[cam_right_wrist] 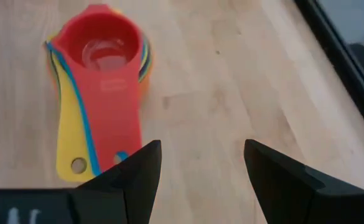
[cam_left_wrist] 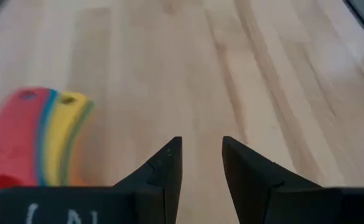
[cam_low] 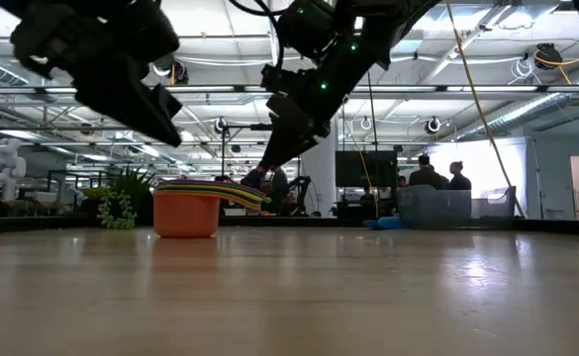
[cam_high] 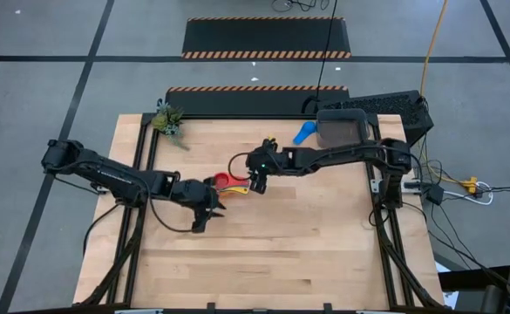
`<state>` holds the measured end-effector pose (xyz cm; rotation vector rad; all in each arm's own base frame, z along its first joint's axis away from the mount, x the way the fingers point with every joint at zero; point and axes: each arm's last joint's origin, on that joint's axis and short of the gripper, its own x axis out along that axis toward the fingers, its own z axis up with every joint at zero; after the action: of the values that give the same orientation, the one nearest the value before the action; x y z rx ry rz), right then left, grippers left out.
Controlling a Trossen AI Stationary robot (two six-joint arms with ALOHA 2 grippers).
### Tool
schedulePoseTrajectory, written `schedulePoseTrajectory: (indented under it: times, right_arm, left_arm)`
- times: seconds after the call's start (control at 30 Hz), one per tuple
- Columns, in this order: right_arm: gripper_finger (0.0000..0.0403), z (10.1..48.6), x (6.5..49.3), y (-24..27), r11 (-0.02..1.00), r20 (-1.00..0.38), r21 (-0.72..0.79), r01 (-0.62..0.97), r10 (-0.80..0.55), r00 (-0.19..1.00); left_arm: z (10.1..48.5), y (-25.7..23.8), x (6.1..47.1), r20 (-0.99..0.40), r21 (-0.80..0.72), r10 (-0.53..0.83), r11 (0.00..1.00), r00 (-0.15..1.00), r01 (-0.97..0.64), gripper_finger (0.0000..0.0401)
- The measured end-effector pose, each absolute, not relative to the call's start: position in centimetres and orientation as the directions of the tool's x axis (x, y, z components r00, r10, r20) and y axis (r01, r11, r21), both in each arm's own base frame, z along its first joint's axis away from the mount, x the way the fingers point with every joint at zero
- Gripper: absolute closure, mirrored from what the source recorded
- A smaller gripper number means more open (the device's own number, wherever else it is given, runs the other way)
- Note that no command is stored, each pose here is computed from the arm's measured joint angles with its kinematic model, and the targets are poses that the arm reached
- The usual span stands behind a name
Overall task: Nest measuring cups in basket
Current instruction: Stack the measuring cups on top of the other stacked measuring cups
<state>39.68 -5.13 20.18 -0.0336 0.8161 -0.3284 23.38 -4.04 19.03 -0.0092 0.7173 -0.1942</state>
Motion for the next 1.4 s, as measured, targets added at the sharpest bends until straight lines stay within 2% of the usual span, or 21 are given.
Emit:
schedulePoseTrajectory:
  times: [0.23,0.5,0.8,1.0,1.4]
  right_arm:
    - [0.0181,19.0,40.2,-5.5,0.949,-0.711,-0.177,0.261,-0.307,0.633]
    - [0.0181,16.8,40.9,-6.4,0.944,-0.719,-0.2,0.263,-0.324,0.615]
    - [0.0181,16.4,40.9,-6.7,0.945,-0.728,-0.2,0.257,-0.319,0.607]
    - [0.0181,16.3,41.0,-6.2,0.973,-0.742,-0.125,0.192,-0.22,0.633]
    - [0.0181,16.3,41.2,-4.7,0.98,-0.748,-0.12,0.157,-0.194,0.635]
  left_arm:
    - [16.3,-5.2,23.7,-0.633,-0.084,-0.204,0.977,0.747,0.195,0.0286]
    - [13.9,-5.0,24.5,-0.688,-0.049,-0.089,0.996,0.72,0.076,0.0286]
    - [13.7,-4.0,24.7,-0.69,-0.013,-0.002,1.0,0.723,-0.01,0.0286]
    - [13.7,-3.4,24.8,-0.691,-0.013,0.017,0.999,0.723,-0.036,0.0286]
    - [13.3,-1.9,25.1,-0.696,0.033,0.071,0.997,0.715,-0.066,0.0286]
